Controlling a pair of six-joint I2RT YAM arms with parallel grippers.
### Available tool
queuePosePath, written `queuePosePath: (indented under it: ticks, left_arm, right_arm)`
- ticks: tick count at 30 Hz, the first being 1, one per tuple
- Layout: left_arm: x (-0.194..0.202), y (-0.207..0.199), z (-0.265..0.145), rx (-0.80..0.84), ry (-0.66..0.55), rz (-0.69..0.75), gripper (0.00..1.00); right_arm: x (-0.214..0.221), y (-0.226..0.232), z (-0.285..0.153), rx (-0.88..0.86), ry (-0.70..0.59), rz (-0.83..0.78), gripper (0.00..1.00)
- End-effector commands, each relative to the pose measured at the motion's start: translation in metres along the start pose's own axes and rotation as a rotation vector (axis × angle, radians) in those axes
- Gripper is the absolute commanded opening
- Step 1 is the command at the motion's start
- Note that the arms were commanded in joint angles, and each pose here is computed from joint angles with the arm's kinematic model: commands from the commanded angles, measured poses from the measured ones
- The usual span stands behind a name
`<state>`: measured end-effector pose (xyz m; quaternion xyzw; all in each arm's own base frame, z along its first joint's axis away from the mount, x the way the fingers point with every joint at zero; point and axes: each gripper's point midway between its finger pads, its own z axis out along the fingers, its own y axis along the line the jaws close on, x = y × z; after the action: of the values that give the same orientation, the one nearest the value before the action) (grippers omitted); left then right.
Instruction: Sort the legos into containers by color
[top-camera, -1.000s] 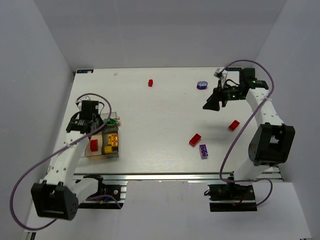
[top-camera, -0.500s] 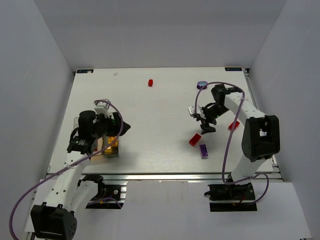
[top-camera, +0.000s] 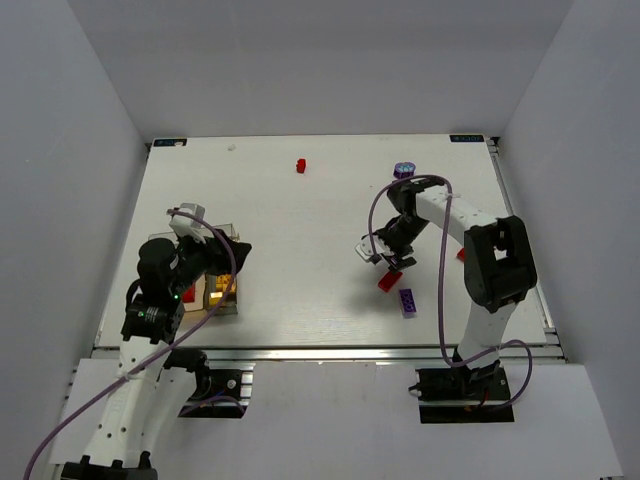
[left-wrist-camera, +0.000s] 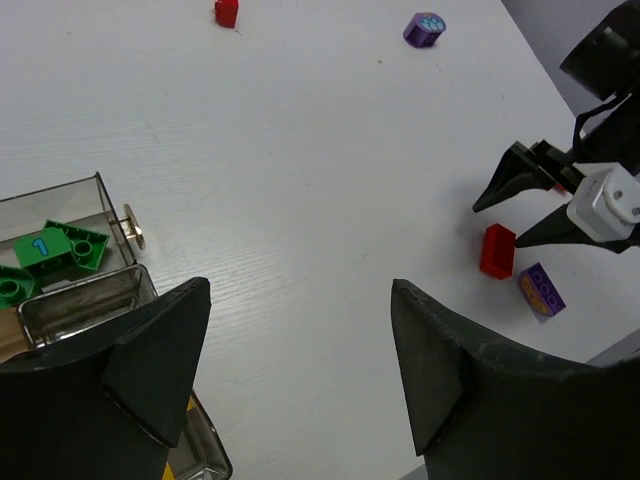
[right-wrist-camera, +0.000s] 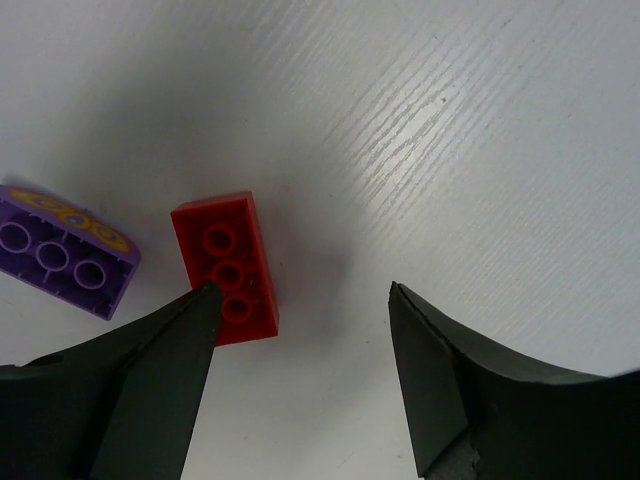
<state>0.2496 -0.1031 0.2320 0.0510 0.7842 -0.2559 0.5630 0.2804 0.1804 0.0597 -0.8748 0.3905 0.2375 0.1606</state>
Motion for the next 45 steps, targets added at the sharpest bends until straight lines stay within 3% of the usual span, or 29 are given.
queuePosePath:
  ticks: [1,14,23,25,28,34,45]
  left_arm:
    - [-0.004,0.006,-0.004,-0.039,-0.032,0.009,0.83]
    - [-0.008,0.006,-0.006,-0.044,-0.045,0.01,0.84]
    - [-0.008,0.006,-0.007,-0.049,-0.05,0.013,0.84]
    - [-0.007,0.007,-0.007,-0.049,-0.044,0.009,0.83]
    - [-0.008,0.008,-0.008,-0.055,-0.05,0.012,0.84]
    - [-0.008,0.007,-0.008,-0.052,-0.049,0.011,0.83]
    - [-0.007,0.007,-0.01,-0.055,-0.051,0.011,0.83]
  right_arm:
    - [0.003,0.007,0.006,-0.033,0.044,-0.064,0.73]
    - [0.009,0.035,0.03,-0.104,0.135,-0.038,0.72]
    - [0.009,0.025,0.024,-0.064,0.149,0.009,0.64]
    - [0.006,0.017,0.019,-0.043,0.152,0.018,0.66]
    - [-0.002,-0.007,0.002,0.05,0.153,0.066,0.89]
    - [-0.014,-0.045,-0.029,0.237,0.17,0.077,0.88]
    - [-0.014,-0.039,-0.009,0.197,0.105,0.156,0.54]
